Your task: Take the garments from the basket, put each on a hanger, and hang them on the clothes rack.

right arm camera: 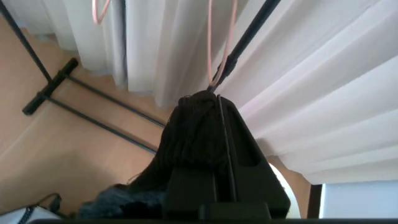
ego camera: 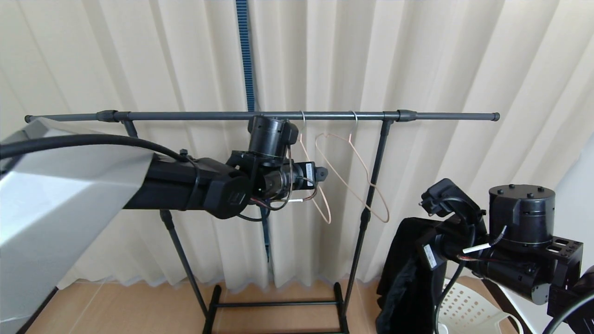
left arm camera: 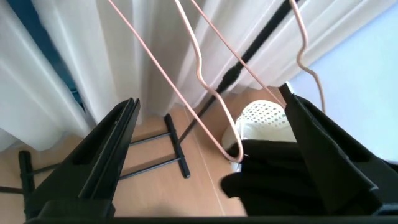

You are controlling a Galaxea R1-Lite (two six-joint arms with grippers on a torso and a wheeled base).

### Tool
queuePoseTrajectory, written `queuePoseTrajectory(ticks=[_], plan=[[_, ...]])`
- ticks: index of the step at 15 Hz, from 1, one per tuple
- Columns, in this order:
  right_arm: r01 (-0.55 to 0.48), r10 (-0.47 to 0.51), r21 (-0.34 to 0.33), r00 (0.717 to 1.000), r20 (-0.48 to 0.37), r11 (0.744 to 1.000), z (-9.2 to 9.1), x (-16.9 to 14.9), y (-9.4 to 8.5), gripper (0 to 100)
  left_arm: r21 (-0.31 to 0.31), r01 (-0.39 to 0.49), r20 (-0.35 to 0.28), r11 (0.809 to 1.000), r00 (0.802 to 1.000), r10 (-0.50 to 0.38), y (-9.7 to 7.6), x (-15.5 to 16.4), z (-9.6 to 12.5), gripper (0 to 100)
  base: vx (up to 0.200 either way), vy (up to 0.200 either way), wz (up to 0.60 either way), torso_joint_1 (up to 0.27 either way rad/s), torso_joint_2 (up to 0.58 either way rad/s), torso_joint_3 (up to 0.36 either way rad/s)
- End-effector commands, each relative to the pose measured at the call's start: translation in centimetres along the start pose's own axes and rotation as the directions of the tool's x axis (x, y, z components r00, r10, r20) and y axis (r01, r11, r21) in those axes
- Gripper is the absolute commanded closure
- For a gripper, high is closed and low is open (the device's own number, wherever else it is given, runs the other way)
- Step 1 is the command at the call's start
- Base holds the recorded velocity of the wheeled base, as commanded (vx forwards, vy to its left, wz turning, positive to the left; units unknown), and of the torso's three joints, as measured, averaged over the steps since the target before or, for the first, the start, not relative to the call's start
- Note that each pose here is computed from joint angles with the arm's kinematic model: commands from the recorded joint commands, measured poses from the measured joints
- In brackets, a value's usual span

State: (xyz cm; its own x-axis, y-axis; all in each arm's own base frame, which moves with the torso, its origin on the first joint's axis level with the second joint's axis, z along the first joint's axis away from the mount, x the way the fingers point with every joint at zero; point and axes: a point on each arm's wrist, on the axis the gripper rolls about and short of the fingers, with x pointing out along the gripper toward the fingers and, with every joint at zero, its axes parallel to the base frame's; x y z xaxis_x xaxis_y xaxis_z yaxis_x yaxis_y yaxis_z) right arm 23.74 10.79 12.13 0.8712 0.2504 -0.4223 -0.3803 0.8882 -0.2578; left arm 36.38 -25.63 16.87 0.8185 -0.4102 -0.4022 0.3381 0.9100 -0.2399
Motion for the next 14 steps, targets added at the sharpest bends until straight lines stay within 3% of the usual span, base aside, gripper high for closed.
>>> queuePoseTrajectory(ticks=[1, 6, 8, 14], plan=[[-0.022, 0.022, -0.018, 1.0, -0.01, 1.0, -0.4, -0.3, 0.6, 100, 0.005, -0.049, -0.014, 0.999, 0.999, 0.049, 0.2, 3.4, -1.6, 0, 0.0, 0.0, 0.0, 0.0, 0.0, 0.0], [-0.032, 0.032, -0.025, 0.999, -0.018, 0.999, -0.6, -0.2, 0.9, 100, 0.007, -0.074, 0.015, 0.997, 0.997, 0.073, -0.1, 4.9, -1.6, 0, 0.0, 0.0, 0.0, 0.0, 0.0, 0.0], [-0.033, 0.032, -0.026, 0.999, -0.021, 0.999, -0.6, -0.2, 1.0, 100, 0.061, -0.122, 0.013, 0.991, 0.993, 0.121, 0.0, 6.0, -2.7, 0, 0.0, 0.0, 0.0, 0.0, 0.0, 0.0], [-0.031, 0.031, -0.026, 0.999, -0.022, 0.999, -0.6, -0.1, 1.0, 100, 0.125, -0.199, 0.012, 0.972, 0.98, 0.199, 0.4, 7.0, -3.8, 0, 0.0, 0.0, 0.0, 0.0, 0.0, 0.0]])
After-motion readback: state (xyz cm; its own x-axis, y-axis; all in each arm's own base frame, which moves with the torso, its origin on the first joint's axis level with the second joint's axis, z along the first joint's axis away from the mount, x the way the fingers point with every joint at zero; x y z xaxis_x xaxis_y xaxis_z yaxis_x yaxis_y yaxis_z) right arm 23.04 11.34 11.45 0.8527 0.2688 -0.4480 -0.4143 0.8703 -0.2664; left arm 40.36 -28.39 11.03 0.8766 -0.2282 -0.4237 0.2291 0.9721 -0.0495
